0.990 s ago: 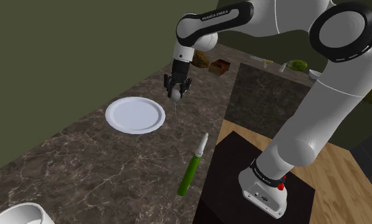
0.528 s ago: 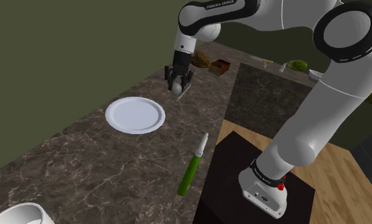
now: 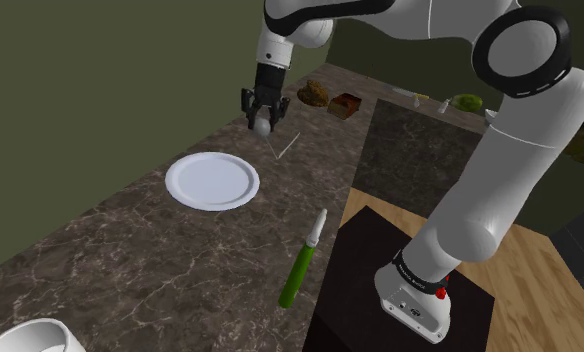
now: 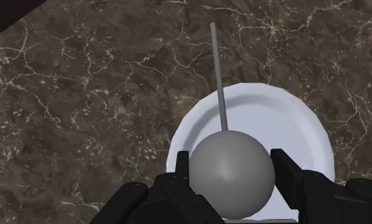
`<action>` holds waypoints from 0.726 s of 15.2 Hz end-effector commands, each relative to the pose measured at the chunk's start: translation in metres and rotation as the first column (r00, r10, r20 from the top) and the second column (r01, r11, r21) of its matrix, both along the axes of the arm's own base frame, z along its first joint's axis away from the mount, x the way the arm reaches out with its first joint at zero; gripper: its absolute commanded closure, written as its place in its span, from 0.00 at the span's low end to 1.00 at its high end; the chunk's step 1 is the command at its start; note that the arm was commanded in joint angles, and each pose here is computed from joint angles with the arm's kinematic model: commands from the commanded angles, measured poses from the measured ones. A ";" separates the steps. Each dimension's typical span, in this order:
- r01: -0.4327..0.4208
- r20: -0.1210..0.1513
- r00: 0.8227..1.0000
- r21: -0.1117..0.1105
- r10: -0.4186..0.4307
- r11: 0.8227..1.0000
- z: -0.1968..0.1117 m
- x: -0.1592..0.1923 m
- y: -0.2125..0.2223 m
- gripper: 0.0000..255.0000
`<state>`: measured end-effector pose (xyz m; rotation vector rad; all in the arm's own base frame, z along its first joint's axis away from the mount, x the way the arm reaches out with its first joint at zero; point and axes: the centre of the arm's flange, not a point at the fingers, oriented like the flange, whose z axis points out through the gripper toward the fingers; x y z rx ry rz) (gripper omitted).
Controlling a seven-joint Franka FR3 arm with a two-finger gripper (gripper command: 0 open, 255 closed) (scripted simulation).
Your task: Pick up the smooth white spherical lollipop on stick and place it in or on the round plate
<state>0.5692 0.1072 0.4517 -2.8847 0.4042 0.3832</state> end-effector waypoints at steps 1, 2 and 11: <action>0.001 0.000 1.000 0.000 -0.001 1.000 0.008 0.015 0.019 1.00; 0.001 0.000 1.000 0.000 -0.001 1.000 0.011 0.023 0.028 1.00; 0.001 0.000 1.000 0.000 -0.001 1.000 0.019 0.074 0.091 1.00</action>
